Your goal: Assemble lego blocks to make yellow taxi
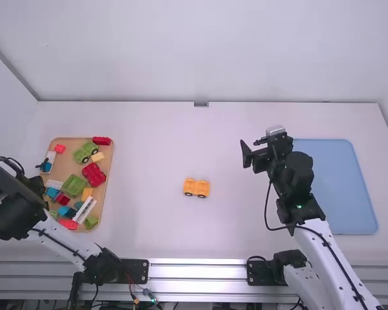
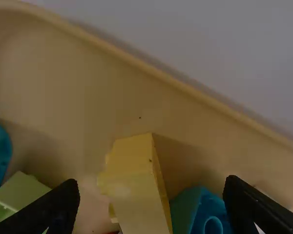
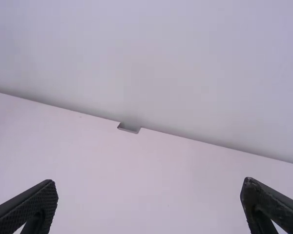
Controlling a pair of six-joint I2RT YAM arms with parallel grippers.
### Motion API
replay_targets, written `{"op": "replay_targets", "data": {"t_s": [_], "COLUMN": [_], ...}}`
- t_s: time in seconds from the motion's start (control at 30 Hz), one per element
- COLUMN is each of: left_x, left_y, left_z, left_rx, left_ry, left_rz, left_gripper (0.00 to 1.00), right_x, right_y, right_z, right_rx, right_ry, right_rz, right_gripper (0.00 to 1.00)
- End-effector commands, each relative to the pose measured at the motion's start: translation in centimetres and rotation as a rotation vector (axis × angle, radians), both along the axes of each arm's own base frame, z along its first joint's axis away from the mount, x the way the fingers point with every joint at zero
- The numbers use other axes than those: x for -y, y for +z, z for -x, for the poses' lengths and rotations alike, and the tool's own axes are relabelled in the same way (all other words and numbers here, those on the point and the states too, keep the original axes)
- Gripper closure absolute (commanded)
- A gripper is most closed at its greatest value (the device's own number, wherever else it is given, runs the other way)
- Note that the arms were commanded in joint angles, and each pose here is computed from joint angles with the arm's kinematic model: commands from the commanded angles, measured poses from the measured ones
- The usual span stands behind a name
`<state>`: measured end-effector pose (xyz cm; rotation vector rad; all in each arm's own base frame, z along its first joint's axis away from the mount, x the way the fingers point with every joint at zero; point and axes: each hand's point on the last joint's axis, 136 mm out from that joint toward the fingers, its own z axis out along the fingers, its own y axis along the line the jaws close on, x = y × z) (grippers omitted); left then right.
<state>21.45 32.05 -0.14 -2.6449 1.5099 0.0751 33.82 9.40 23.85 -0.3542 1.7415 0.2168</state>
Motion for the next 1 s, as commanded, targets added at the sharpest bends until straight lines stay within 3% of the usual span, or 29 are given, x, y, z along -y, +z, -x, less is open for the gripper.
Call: {"op": "replay_targets", "data": {"t_s": [0.0,0.2,0.73,0.97], "left_x": [0.6,0.9,0.7,0.6], "left_y": [-0.3,-0.3,-1.7,-2.0], "left_z": [0.3,-0.2,-0.1,-0.1], "left_rx": [-0.048,-0.066,-0.083,-0.083], "left_ry": [0.024,0.051,0.075,0.075], "left_rz": [-0.003,-0.024,-0.024,-0.023], "left_gripper": [0.22,0.31,0.35,0.50], "right_x": [0.0,0.0,0.0,0.0], "right_y": [1.8,1.8,1.9,1.9], "right_z": [-0.3,-0.3,-0.3,-0.3], "right_rx": [0.037,0.036,0.041,0.041], "right_ry": [-0.001,-0.001,-0.002,-0.002], "right_rz": [-0.010,-0.010,-0.011,-0.011], "right_gripper": [0.01,0.01,0.01,0.01]}}
